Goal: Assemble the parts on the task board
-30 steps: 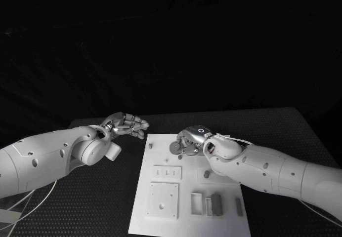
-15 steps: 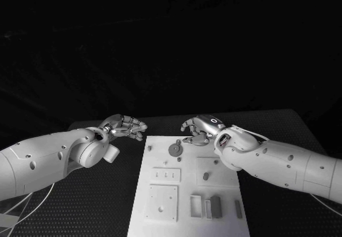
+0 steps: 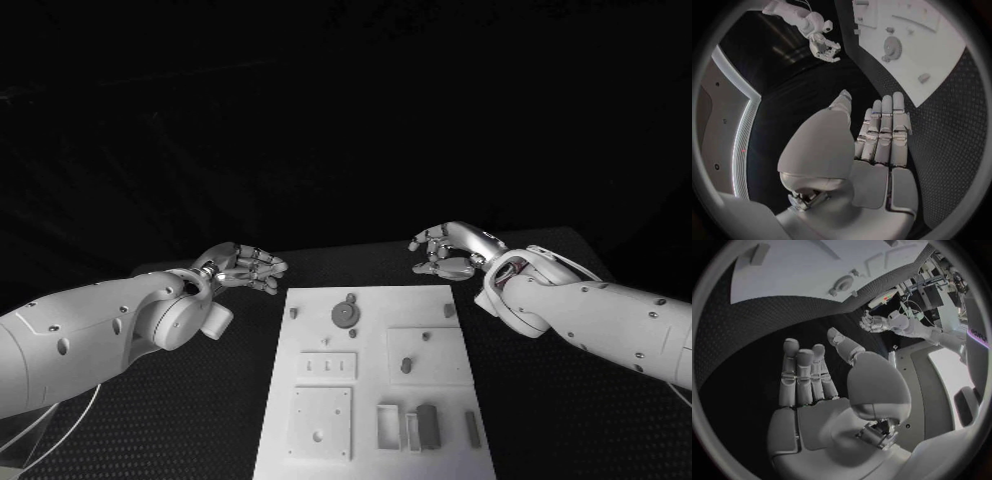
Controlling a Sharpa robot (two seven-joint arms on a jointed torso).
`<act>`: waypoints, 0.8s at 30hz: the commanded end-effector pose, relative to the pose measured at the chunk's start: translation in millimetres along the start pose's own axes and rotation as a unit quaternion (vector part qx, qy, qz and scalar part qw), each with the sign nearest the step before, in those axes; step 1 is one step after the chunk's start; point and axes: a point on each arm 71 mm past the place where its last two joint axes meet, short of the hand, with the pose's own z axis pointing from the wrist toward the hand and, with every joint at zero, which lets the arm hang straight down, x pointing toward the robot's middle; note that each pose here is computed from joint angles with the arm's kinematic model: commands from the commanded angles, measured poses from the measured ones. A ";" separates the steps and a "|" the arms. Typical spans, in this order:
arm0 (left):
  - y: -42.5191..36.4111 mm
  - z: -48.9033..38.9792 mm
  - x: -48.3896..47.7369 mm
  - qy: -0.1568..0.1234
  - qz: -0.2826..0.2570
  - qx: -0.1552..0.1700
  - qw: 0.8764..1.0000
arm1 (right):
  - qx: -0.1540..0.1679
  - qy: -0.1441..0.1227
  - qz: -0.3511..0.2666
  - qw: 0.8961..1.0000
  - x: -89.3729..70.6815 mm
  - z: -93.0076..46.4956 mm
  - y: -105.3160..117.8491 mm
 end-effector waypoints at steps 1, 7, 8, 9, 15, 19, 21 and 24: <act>-0.2 0.3 1.6 0.004 -0.002 0.008 1.000 | -0.001 0.020 0.030 0.999 -3.0 -4.4 -11.4; 1.7 0.6 3.4 0.007 -0.003 0.006 1.000 | 0.006 0.039 -0.013 0.999 -10.0 -15.3 -36.7; 2.0 0.6 3.5 0.008 -0.003 0.006 1.000 | 0.008 0.042 -0.021 0.999 -9.9 -18.2 -41.2; 2.5 0.5 3.7 0.008 -0.004 0.006 1.000 | 0.009 0.046 -0.029 0.998 -9.1 -21.5 -45.4; 4.4 -0.7 1.7 0.007 -0.004 0.004 1.000 | 0.012 0.074 -0.051 0.996 -0.7 -33.4 -60.2; 4.3 -0.8 2.1 0.007 -0.004 0.004 1.000 | 0.038 0.085 -0.076 0.993 8.5 -39.8 -73.5; 4.1 -0.6 2.5 0.008 -0.004 0.004 1.000 | 0.050 0.101 -0.091 0.989 13.0 -40.8 -79.1; 3.7 -0.2 3.5 0.009 -0.004 0.005 1.000 | 0.062 0.107 -0.098 0.988 22.0 -46.2 -87.8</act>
